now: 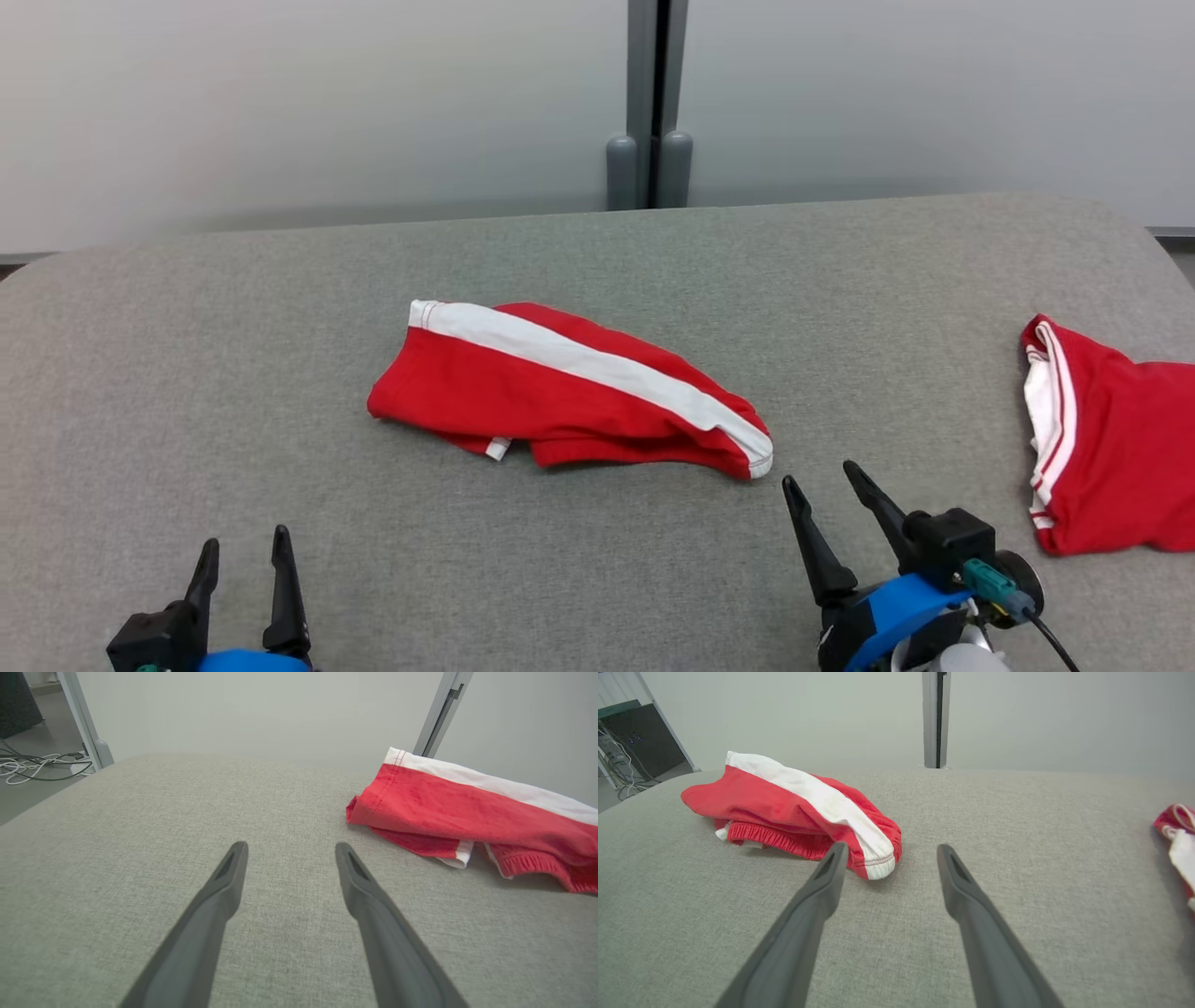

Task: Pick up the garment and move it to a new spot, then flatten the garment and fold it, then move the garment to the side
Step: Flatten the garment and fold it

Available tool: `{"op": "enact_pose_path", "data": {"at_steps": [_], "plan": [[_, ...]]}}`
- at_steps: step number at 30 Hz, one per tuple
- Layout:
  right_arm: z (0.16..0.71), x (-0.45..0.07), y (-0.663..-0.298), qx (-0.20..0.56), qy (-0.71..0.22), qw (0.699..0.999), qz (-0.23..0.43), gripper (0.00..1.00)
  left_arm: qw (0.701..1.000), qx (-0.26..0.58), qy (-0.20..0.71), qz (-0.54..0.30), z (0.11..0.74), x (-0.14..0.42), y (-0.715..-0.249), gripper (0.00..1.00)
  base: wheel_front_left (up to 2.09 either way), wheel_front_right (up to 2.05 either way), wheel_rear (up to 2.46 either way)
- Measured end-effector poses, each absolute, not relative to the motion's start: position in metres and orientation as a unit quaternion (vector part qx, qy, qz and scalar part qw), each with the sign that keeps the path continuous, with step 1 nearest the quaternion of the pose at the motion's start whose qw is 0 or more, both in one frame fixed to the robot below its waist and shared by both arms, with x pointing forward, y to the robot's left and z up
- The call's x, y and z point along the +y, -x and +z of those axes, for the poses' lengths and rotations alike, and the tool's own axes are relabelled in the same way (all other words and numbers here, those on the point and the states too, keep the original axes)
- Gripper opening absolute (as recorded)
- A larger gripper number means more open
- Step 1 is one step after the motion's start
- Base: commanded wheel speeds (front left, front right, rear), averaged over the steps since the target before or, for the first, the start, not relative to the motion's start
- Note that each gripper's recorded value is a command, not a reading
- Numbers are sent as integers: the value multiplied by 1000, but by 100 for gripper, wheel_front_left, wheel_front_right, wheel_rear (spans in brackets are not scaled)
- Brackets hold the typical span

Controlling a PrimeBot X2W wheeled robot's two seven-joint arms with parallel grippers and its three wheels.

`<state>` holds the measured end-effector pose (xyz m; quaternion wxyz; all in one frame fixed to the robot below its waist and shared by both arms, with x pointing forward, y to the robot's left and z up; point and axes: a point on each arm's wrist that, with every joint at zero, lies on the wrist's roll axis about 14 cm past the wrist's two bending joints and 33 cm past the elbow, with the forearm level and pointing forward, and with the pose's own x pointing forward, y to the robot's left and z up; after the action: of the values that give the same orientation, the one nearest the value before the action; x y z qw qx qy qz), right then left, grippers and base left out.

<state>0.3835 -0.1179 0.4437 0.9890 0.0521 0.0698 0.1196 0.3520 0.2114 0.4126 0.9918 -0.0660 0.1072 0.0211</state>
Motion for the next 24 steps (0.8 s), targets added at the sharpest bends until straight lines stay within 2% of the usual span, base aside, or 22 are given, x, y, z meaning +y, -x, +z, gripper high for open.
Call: {"op": "enact_pose_path", "data": {"at_steps": [8,18,19,20,24], "plan": [[430,-105,-412,91,-10,985,145,100,991,106,70,43,413,225,-349,100,0,0,0],[386,-90,-422,159,19,973,167,99,985,126,72,87,402,257,-326,100,0,0,0],[382,-90,-422,166,21,972,167,39,985,128,72,90,401,258,-325,100,0,0,0],[380,-91,-423,169,23,971,166,0,985,129,72,91,401,259,-324,100,0,0,0],[384,-97,-426,164,27,974,156,0,985,126,75,89,402,257,-326,100,0,0,0]]}}
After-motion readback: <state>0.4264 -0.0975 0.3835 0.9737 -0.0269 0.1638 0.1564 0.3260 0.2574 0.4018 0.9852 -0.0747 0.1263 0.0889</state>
